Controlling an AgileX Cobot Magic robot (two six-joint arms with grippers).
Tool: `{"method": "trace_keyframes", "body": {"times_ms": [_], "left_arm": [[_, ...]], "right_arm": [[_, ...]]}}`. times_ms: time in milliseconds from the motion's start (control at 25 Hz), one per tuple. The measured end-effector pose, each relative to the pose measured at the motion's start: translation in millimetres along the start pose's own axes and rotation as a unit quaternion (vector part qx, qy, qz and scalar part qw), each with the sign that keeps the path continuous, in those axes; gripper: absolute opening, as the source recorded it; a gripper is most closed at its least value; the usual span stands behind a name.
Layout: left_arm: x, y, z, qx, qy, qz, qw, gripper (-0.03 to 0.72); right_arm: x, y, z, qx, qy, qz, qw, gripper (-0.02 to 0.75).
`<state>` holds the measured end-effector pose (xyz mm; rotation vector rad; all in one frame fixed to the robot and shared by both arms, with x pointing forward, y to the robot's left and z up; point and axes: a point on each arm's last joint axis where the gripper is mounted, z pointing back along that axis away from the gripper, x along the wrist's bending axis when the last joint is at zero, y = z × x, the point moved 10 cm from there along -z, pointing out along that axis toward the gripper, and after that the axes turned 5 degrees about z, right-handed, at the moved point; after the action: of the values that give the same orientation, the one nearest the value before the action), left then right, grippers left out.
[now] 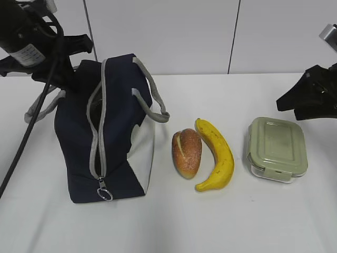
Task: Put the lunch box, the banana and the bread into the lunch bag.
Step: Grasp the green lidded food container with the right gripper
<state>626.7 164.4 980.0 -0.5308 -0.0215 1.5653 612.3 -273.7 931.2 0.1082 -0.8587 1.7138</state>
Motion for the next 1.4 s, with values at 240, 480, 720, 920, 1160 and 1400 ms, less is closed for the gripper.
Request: {"method": "trace_keyframes", "body": {"times_ms": [240, 480, 720, 920, 1160, 1400], "left_arm": [[-0.1, 0.5, 13.4, -0.009, -0.004, -0.009, 1.0, 0.001], [2.3, 1.2, 23.4, -0.016, -0.014, -0.021, 1.0, 0.001], [2.9, 2.0, 23.7, -0.014, -0.016, -0.022, 1.0, 0.001], [2.8, 2.0, 24.0, -0.014, -0.016, -0.022, 1.0, 0.001], [2.9, 2.0, 24.0, -0.014, -0.016, -0.022, 1.0, 0.001], [2.9, 2.0, 24.0, -0.014, -0.016, -0.022, 1.0, 0.001]], "right_arm": [[-17.1, 10.7, 0.9, 0.027, 0.046, -0.025, 0.998, 0.512], [-25.9, 22.0, 3.1, 0.053, 0.071, -0.059, 0.994, 0.516], [-44.0, 30.3, 14.8, 0.056, 0.095, -0.109, 0.988, 0.52], [-60.0, 38.0, 17.0, 0.058, 0.097, -0.145, 0.983, 0.531], [-62.2, 52.2, -14.7, 0.089, 0.027, -0.179, 0.979, 0.533], [-67.9, 55.1, -25.4, 0.084, -0.005, -0.198, 0.977, 0.618]]}}
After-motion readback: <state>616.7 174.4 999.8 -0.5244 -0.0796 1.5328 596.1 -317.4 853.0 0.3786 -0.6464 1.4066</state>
